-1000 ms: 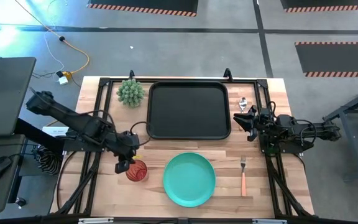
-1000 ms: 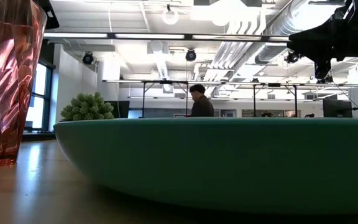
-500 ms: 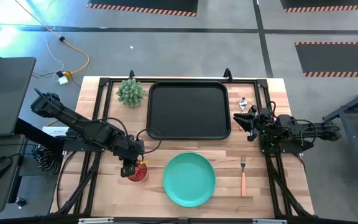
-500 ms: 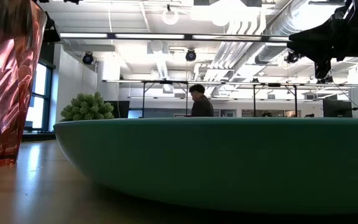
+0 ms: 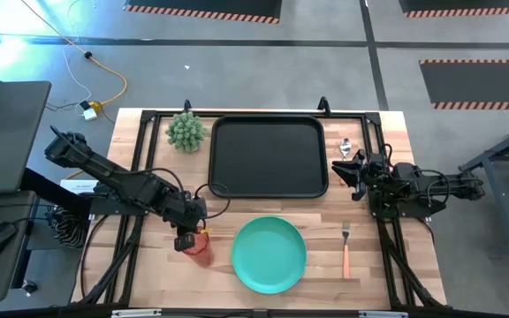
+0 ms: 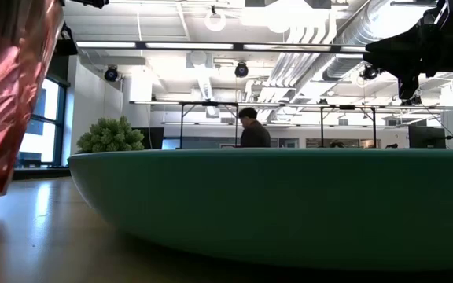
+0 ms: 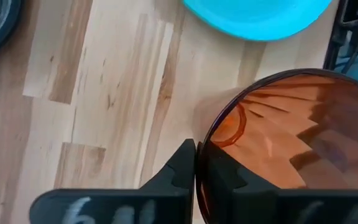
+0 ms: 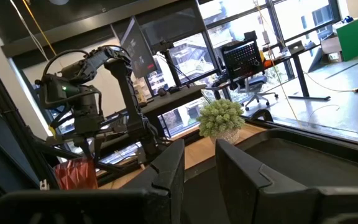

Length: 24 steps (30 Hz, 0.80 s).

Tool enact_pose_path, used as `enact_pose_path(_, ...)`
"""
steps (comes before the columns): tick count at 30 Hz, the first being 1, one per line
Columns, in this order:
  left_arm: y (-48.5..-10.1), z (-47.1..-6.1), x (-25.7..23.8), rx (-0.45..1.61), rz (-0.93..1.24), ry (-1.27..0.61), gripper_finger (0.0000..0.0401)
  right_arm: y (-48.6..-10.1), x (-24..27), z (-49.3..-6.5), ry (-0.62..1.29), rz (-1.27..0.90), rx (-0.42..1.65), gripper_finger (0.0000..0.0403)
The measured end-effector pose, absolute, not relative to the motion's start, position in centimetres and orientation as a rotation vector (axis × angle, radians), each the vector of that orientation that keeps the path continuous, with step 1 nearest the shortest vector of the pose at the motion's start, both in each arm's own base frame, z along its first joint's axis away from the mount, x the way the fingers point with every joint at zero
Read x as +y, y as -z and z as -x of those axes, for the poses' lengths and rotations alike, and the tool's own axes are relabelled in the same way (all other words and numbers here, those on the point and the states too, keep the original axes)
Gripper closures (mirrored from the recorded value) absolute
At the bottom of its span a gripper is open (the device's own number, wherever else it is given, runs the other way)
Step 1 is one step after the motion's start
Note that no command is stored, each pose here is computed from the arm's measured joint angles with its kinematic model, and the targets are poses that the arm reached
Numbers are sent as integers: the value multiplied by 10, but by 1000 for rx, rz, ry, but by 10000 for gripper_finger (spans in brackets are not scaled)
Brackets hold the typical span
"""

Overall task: Pick and place plate/cup/fork/spoon on tray
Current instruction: Put the red cup on the black tray

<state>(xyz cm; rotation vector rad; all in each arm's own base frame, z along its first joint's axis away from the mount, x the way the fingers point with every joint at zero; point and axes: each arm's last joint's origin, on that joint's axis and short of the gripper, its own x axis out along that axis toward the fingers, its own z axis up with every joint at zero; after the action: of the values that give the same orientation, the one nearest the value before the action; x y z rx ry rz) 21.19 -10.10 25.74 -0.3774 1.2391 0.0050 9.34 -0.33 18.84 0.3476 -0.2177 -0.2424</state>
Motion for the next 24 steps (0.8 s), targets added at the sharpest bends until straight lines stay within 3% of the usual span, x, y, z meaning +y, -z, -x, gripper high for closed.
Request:
enact_pose_path(9,-260,-213,-101,1227,368,-21,396,-188,-3,-93,242,-348,-218,320)
enact_pose_path(24,-323,-241,-61,923,331,-194,397,-188,-3,-93,209,-577,-244,320)
